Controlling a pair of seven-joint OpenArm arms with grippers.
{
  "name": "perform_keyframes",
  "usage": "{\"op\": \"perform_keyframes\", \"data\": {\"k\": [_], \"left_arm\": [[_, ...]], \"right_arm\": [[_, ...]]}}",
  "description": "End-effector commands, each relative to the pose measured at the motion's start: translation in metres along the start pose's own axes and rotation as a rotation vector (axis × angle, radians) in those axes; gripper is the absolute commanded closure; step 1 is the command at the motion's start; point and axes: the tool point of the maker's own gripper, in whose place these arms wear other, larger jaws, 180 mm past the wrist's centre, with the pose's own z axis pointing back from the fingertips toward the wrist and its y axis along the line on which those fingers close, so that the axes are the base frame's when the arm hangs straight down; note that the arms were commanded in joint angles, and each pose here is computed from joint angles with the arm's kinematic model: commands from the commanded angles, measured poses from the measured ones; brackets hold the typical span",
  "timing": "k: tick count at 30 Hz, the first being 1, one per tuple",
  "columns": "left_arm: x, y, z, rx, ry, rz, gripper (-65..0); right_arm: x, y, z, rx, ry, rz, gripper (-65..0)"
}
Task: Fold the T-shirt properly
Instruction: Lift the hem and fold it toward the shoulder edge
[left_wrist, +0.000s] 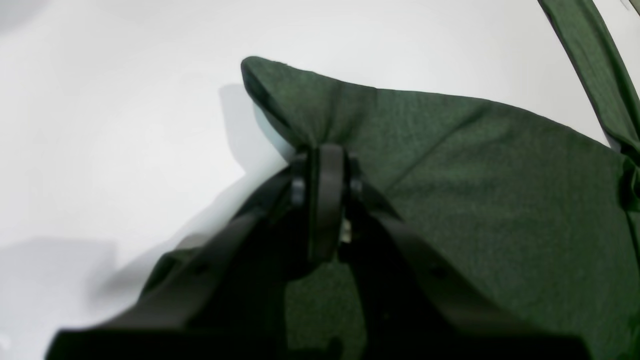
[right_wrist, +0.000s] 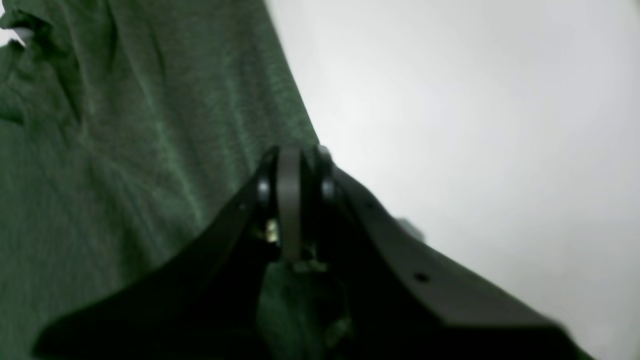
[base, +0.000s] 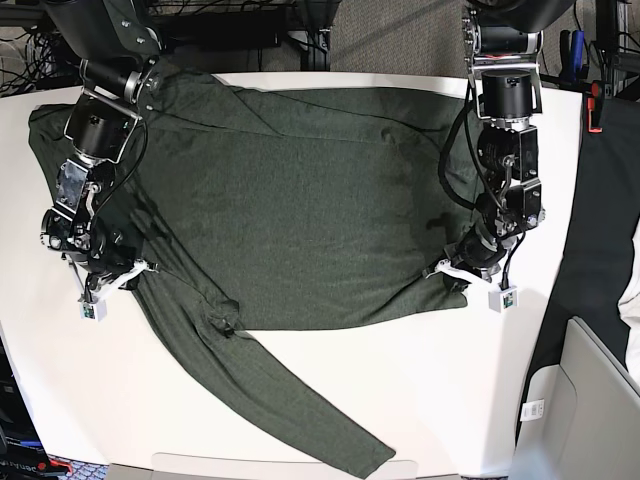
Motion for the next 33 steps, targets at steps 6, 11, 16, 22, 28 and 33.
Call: {"op": "perform_keyframes", "data": {"k": [6, 11, 16, 22, 28, 33], "left_arm": [[0.03, -0.013, 0.015, -0.037, -0.1, -0.035, 0.0], [0.025, -0.015, 0.024, -0.041, -0.094, -0.049, 0.0], [0.023, -0.018, 0.038, -0.05, -0.115, -0.075, 0.0], [0.016, 0.0, 0.053, -0.017, -0.115, -0.103, 0.0], [0.024, 0.024, 0.07, 0.037, -0.141, -0.068, 0.0], [0.025, 0.038, 0.076, 0.067, -0.128, -0.045, 0.0]], "right_arm": [[0.043, -0.004, 0.029, 0.02, -0.167, 0.023, -0.7], [0.047, -0.015, 0.051, 0.03, -0.186, 0.014, -0.7], [0.045, -0.031, 0.077, 0.042, -0.219, -0.022, -0.7], [0.037, -0.064, 0.106, -0.015, -0.248, -0.049, -0.7], [0.032, -0.087, 0.126, -0.023, -0.28, -0.092, -0.7], [0.03, -0.107, 0.141, -0.046, -0.285, -0.138, -0.7]]}}
